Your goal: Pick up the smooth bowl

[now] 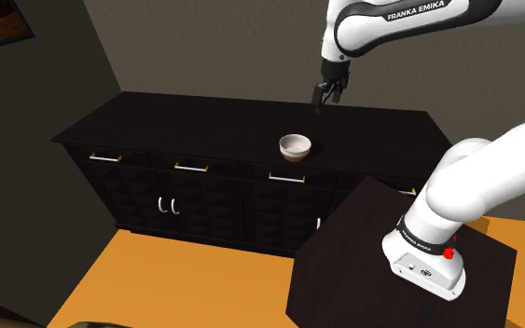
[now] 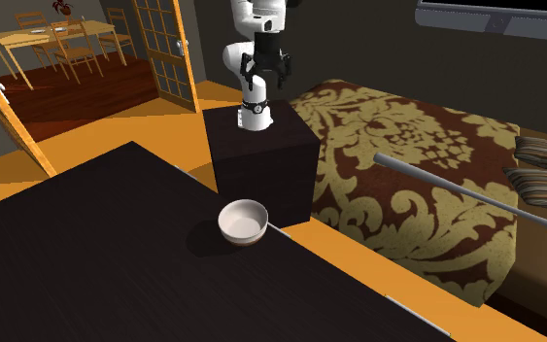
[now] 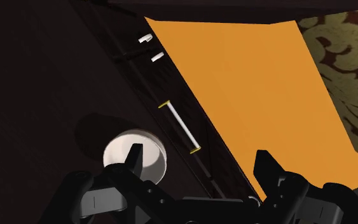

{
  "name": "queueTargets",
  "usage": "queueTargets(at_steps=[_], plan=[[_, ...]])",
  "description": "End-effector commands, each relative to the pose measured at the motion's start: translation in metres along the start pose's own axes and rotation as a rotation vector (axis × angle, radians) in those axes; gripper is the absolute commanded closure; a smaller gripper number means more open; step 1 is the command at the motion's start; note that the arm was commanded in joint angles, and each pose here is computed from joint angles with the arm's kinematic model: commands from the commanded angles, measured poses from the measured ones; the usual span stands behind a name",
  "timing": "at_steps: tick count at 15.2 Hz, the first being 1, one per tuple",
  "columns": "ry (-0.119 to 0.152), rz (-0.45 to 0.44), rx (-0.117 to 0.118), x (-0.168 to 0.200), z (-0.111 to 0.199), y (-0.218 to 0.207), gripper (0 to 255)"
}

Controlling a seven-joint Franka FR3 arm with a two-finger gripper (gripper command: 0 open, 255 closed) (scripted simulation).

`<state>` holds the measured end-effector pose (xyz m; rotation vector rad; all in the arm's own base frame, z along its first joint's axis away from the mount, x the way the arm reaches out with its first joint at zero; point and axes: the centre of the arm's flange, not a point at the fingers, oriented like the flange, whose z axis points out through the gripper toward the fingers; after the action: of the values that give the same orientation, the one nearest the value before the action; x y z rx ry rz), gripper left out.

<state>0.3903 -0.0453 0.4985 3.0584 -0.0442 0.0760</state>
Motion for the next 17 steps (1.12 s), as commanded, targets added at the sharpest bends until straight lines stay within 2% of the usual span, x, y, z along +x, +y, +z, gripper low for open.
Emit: queueTargets(at_steps=[1, 17], plan=[[-0.004, 0.005, -0.006, 0.017, 0.022, 0.001, 0], [-0.044, 0.05, -0.051, 0.14, 0.197, 0.012, 0]])
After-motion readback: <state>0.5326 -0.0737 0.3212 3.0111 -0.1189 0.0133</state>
